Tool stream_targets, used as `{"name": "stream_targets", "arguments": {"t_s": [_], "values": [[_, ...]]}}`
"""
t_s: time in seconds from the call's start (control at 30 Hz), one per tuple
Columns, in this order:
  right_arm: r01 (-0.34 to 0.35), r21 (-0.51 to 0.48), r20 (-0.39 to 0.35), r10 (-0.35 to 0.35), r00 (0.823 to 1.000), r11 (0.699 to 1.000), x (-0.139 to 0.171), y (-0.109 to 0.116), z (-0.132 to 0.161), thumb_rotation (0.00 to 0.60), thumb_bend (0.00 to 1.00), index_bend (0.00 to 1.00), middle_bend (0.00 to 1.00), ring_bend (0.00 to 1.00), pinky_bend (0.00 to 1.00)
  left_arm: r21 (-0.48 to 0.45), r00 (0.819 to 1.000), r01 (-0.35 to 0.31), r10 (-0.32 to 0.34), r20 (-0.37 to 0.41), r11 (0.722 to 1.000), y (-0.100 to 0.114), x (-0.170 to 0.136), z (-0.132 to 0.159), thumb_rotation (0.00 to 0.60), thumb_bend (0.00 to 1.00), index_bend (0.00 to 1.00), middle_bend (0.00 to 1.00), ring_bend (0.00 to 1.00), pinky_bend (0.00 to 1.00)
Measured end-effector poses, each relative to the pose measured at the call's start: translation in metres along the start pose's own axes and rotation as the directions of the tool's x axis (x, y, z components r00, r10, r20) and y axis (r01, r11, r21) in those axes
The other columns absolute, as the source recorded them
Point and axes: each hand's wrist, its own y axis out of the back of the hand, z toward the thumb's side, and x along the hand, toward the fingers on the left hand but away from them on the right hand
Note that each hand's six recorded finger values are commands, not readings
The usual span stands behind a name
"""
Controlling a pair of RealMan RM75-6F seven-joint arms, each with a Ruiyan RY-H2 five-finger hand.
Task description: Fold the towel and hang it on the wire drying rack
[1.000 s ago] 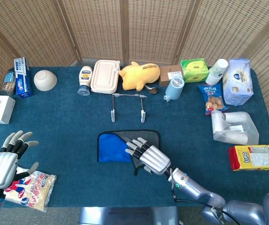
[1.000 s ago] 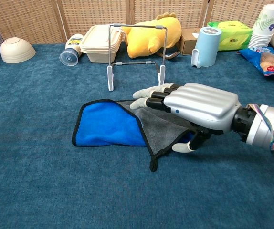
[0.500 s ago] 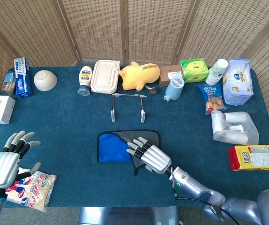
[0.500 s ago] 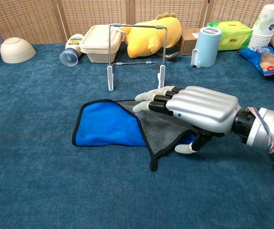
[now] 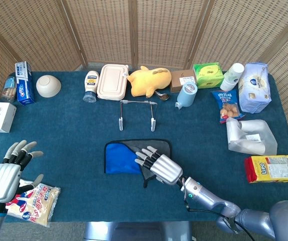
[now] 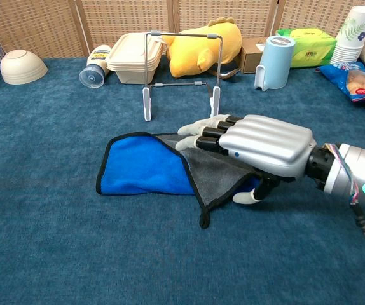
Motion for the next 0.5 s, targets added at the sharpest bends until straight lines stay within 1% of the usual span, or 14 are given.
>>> {"name": "stream_targets", "arguments": {"t_s": [0.27, 0.5], "values": [[0.011, -0.013, -0.024, -0.011, 1.0, 1.0, -0.011, 0.001, 0.01, 0.6, 0.19, 0.1, 0.03, 0.0, 0.0, -0.009, 1.0, -0.001, 0.001, -0.004, 1.0, 0.002, -0.001, -0.002, 0.6, 0.37, 0.27, 0.15, 0.0, 0.0], [0.033, -0.009, -0.008, -0.033, 0.999, 0.999, -0.022, 0.003, 0.009, 0.6, 0.19, 0.11, 0.04, 0.0, 0.0, -0.012, 1.0, -0.005, 0.005, -0.007, 1.0, 0.003, -0.002, -0.006, 0.6, 0.37, 0.27, 0.15, 0.0, 0.0]]}}
